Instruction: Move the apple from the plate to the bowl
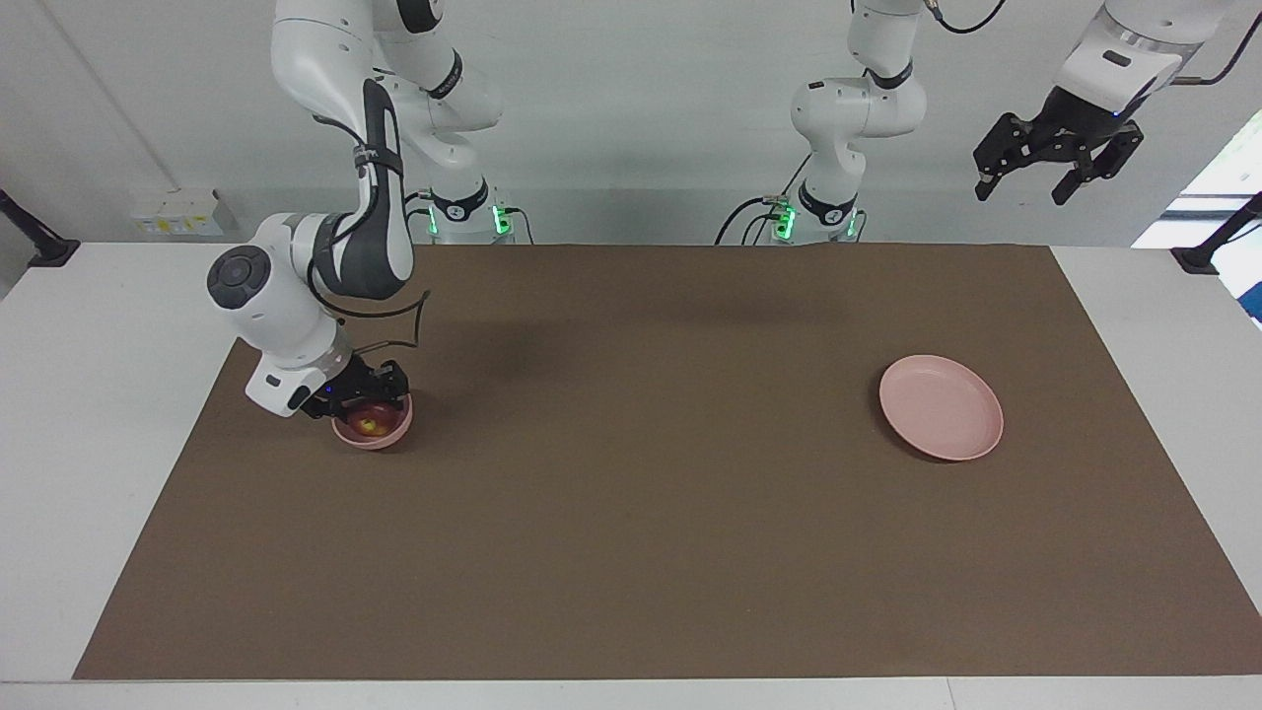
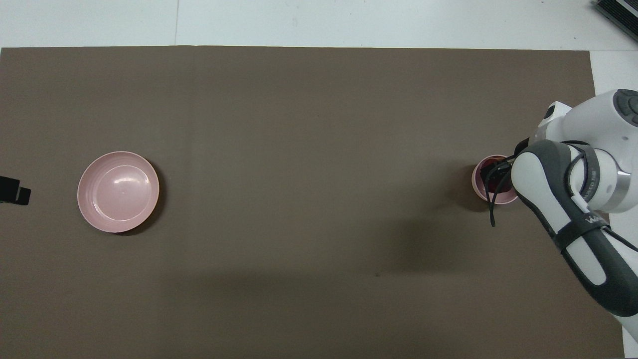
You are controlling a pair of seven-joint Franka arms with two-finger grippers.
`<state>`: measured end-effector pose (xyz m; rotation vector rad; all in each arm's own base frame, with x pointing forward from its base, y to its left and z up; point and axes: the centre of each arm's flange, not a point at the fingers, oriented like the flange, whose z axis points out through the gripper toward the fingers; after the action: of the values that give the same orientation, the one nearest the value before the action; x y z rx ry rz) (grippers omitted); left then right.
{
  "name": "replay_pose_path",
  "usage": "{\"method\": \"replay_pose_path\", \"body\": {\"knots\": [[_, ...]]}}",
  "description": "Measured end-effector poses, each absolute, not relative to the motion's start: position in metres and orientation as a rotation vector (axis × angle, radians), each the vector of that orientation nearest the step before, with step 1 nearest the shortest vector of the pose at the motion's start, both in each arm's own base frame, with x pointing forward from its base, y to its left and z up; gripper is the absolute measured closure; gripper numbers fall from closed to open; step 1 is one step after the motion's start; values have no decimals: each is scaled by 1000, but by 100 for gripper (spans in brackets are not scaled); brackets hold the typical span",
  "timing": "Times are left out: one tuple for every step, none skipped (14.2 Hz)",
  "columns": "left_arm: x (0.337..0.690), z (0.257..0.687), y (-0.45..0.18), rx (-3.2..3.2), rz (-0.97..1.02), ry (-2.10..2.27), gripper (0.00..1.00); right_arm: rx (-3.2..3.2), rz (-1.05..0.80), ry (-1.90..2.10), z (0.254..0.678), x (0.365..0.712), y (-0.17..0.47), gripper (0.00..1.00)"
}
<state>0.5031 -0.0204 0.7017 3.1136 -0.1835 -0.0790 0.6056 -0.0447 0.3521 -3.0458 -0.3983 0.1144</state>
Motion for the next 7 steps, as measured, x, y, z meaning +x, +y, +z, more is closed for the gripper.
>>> {"method": "replay_pose_path", "body": {"knots": [[503, 702, -21, 3114, -79, -186, 0, -3047, 106, -401, 350, 605, -47, 17], [503, 702, -21, 3114, -79, -186, 0, -3048, 106, -401, 348, 605, -49, 17], [503, 702, -20, 3114, -79, -182, 0, -3048, 108, -399, 345, 604, -50, 17], [503, 702, -17, 3114, -79, -174, 0, -3047, 113, -398, 343, 604, -50, 17], [503, 702, -14, 3114, -80, -164, 0, -3047, 115, -398, 342, 604, -50, 17], [503, 702, -10, 3114, -80, -154, 0, -3047, 115, -398, 342, 604, -50, 17], [503, 702, -9, 3114, -80, -148, 0, -3047, 115, -399, 342, 604, -50, 17]]}}
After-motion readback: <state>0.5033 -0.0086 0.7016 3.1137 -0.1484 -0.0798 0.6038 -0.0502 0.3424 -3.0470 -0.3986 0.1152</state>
